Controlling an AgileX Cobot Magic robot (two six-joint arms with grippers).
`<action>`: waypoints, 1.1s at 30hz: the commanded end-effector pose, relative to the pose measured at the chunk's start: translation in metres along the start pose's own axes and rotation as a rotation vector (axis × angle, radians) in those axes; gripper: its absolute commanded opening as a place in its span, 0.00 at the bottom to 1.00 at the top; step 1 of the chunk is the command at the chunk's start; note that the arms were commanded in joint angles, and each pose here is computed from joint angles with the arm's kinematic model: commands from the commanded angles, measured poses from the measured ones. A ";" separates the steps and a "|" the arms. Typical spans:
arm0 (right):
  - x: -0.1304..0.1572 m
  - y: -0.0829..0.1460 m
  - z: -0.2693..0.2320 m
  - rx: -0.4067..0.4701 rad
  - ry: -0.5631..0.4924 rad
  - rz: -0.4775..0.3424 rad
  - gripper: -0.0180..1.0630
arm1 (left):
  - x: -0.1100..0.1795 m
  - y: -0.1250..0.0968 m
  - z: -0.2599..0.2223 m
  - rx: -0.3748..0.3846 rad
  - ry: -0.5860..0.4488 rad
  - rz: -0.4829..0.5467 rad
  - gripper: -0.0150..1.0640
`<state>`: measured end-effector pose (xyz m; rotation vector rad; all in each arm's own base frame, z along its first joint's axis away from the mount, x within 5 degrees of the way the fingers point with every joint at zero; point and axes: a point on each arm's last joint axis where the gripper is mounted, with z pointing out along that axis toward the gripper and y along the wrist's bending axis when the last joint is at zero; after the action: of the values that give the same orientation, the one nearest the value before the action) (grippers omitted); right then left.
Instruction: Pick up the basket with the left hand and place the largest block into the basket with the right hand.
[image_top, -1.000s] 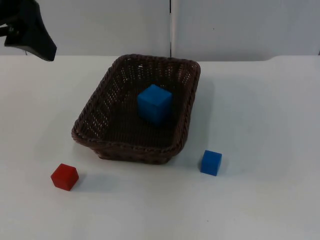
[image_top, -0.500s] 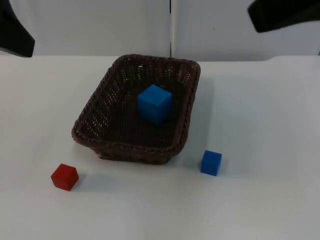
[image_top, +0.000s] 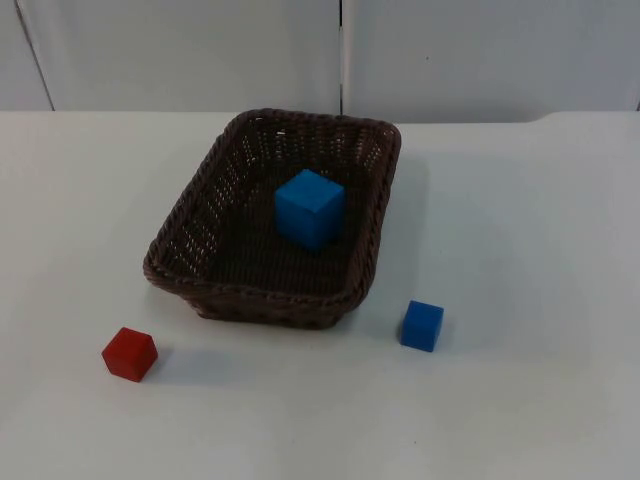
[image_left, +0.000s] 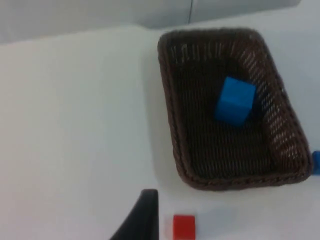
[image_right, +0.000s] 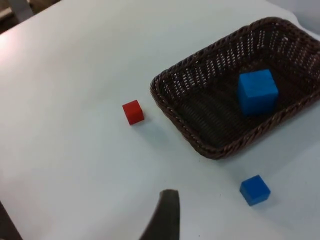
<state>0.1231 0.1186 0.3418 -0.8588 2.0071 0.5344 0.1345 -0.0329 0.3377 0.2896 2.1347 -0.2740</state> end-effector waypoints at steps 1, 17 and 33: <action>0.006 0.002 -0.010 -0.001 -0.033 0.002 0.71 | 0.002 -0.003 -0.014 -0.007 -0.043 0.023 0.90; 0.064 0.014 -0.063 -0.014 -0.131 -0.027 0.71 | 0.028 -0.022 -0.072 0.016 -0.148 0.092 0.90; 0.117 0.029 -0.125 -0.043 -0.277 -0.059 0.71 | 0.073 -0.025 -0.123 -0.127 -0.202 0.134 0.90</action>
<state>-0.0064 0.0186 0.3153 -0.8266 1.7182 0.6196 0.0017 -0.0165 0.3483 0.3581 1.9231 -0.1221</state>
